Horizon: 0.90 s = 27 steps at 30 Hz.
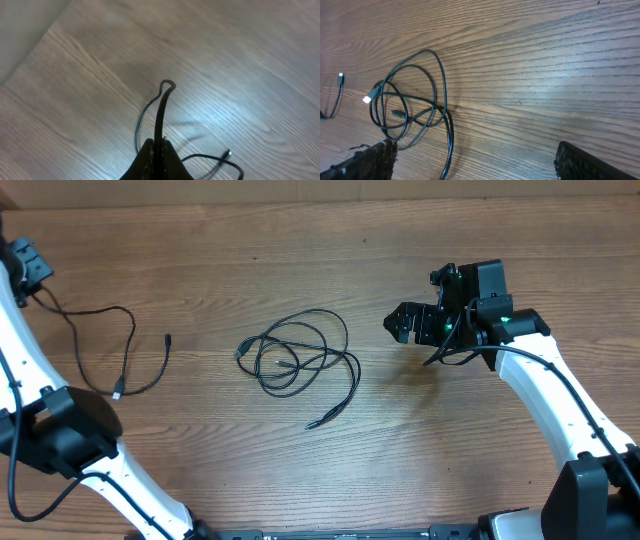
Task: Untangle cables
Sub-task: 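Lift the left gripper and drag one cable strand far left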
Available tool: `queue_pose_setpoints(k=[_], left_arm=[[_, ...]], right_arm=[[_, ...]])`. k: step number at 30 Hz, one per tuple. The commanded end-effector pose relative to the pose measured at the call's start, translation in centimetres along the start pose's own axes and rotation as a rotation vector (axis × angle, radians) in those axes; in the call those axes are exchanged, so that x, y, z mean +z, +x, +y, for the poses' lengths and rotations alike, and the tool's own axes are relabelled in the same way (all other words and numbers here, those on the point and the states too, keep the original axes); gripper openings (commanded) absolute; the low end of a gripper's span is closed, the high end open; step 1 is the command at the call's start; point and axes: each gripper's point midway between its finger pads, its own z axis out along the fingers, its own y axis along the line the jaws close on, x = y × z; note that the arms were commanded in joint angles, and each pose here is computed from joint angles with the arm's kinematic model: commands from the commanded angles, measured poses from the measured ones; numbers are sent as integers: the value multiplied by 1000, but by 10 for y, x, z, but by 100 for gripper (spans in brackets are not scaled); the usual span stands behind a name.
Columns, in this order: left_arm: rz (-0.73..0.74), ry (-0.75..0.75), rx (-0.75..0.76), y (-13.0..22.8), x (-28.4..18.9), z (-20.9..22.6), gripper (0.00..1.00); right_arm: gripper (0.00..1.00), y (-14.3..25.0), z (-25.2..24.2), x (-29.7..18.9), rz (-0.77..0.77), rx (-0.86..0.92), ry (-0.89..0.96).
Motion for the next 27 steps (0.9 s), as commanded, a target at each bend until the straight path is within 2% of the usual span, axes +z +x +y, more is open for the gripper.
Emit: queue_pose_setpoints(k=[1,6,11,15,16,17,18,19,21,22,23,24,25,27], left_arm=[[1,-17,-67,-5,8,23,4],[-11,-52,-160,-11,11,64,4],[-2,-101,-323,-8,12,121,4],[8,-119,-440,-2,11,150,4],[9,-124,-466,-1,11,155,8],[9,-128,-487,0,11,160,17],[11,-132,-507,2,11,164,31],[13,-134,-521,3,11,167,35],[14,-127,-531,3,11,171,34],[14,-125,-535,4,11,171,41],[15,-121,-536,4,11,171,57],[15,-119,-537,4,11,171,82],[16,-113,-537,4,11,171,100],[20,-79,-536,3,11,165,100]], right_arm=[[100,3,-3,2,5,1,3],[100,3,-3,2,5,1,3],[100,3,-3,2,5,1,3],[100,2,-3,2,2,0,2],[100,1,-2,2,-1,-1,0],[100,1,-2,2,-2,-1,0],[100,1,-2,2,-4,-2,0],[100,1,-2,2,-5,-2,0],[100,1,-2,2,-4,-2,0],[100,1,-2,2,-4,-2,0],[100,1,-2,2,-4,-2,0],[100,1,-2,2,-4,-2,0],[100,1,-2,2,-5,-2,0],[100,1,-2,2,-5,-2,0]])
